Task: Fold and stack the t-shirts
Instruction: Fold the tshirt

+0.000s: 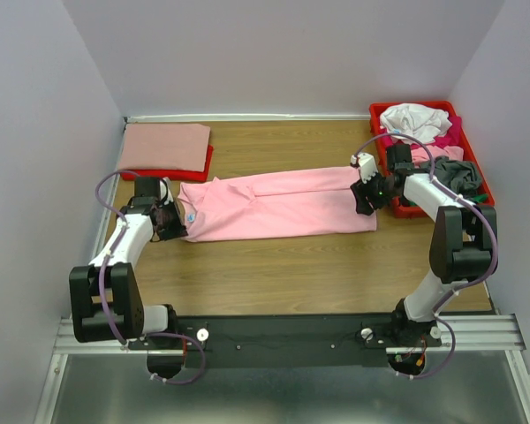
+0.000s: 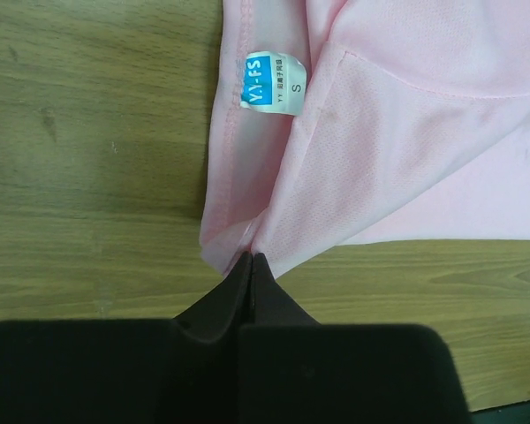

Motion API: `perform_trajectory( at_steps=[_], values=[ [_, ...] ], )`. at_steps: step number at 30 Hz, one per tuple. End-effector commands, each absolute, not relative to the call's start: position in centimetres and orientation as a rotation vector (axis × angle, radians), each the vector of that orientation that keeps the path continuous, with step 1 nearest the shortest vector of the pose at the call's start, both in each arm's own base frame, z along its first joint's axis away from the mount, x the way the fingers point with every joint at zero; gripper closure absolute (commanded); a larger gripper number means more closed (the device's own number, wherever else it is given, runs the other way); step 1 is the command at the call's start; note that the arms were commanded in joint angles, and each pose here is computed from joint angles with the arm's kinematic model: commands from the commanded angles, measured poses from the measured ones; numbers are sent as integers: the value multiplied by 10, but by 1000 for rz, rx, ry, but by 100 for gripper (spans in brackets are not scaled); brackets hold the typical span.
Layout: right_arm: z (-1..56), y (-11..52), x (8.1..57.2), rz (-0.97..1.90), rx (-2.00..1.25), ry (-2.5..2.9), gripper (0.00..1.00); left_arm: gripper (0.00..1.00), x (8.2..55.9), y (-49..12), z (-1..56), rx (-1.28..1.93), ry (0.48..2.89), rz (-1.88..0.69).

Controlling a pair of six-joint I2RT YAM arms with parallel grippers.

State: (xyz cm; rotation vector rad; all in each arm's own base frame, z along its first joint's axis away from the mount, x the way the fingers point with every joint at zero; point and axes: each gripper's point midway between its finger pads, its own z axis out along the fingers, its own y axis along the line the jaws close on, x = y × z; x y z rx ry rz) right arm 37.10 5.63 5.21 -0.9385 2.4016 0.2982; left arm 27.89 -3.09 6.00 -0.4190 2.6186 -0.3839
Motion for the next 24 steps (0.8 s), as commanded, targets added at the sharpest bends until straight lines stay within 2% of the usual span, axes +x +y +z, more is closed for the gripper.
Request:
perform_trajectory(
  at_steps=[1,8,24],
  values=[
    [56,57,371,304,-925,2388,36,100,281,-23,80,-434,2568,-339],
    [68,55,368,291,-911,2371,36,100,281,-25,74,-424,2580,-353],
    [50,37,338,271,-799,2523,35,100,284,-29,80,-388,2549,-384]
  ],
)
